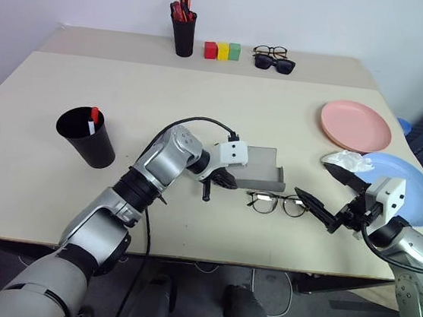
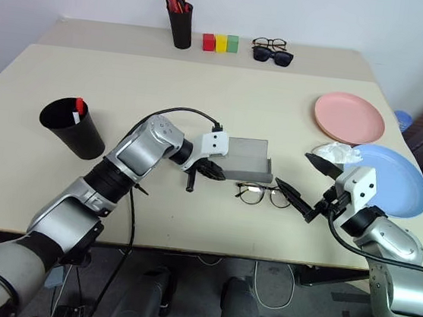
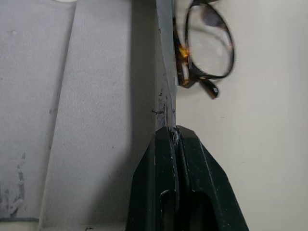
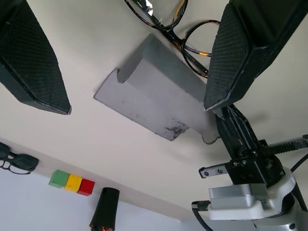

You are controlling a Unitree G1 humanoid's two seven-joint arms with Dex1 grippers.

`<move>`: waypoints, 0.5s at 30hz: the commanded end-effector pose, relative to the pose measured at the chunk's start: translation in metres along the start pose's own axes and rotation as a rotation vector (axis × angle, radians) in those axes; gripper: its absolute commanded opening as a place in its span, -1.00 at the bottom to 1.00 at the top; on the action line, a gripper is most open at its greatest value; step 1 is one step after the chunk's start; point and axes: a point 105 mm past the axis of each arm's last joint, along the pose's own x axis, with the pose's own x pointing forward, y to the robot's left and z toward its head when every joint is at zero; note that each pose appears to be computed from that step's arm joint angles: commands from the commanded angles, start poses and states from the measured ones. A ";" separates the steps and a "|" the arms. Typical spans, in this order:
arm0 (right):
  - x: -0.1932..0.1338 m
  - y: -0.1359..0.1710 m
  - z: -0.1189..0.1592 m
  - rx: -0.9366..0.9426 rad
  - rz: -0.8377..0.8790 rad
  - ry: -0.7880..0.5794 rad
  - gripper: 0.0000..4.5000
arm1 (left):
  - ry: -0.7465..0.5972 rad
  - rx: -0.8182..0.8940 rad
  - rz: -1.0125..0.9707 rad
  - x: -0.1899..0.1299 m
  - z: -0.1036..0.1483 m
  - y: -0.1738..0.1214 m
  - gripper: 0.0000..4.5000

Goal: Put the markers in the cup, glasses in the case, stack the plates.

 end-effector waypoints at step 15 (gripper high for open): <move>-0.017 0.008 -0.002 -0.044 0.074 0.080 1.00 | 0.015 0.065 0.041 -0.007 -0.015 0.017 -0.98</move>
